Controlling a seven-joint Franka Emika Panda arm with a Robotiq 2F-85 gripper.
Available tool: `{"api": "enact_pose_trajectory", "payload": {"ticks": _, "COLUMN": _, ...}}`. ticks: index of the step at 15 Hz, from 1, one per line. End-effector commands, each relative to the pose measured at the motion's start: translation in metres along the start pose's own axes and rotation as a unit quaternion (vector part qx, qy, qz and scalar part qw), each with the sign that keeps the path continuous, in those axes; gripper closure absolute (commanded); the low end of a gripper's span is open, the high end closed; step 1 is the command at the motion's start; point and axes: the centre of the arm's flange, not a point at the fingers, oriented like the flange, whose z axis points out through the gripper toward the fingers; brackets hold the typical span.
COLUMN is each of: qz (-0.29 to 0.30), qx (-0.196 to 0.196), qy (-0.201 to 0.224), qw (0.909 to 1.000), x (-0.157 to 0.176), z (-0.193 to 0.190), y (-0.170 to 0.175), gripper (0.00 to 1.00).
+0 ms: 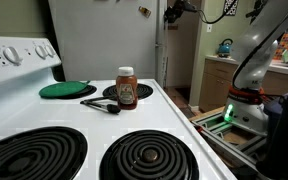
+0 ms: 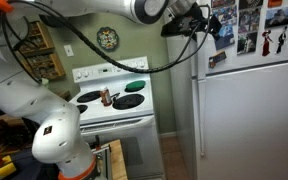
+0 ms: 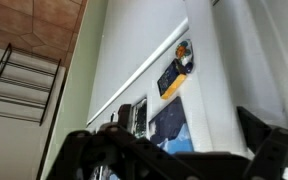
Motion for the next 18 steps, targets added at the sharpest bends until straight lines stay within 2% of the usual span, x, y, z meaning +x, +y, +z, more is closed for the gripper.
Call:
{"api": "enact_pose_trajectory", "payload": {"ticks": 1, "qz": 0.021, "qx": -0.046, "qy": -0.010, "qw": 0.9987, "x": -0.009, "z": 0.001, "y": 0.028, "gripper": 0.00}}
{"api": "enact_pose_trajectory", "payload": {"ticks": 11, "qz": 0.042, "qx": -0.076, "qy": -0.014, "qw": 0.9961, "x": -0.035, "z": -0.014, "y": 0.059, "gripper": 0.00}}
{"api": "enact_pose_trajectory", "payload": {"ticks": 14, "qz": 0.049, "qx": -0.092, "qy": -0.021, "qw": 0.9943, "x": -0.051, "z": -0.030, "y": 0.086, "gripper": 0.00}}
{"api": "enact_pose_trajectory", "payload": {"ticks": 18, "qz": 0.073, "qx": -0.147, "qy": -0.030, "qw": 0.9859, "x": -0.074, "z": -0.050, "y": 0.135, "gripper": 0.00}}
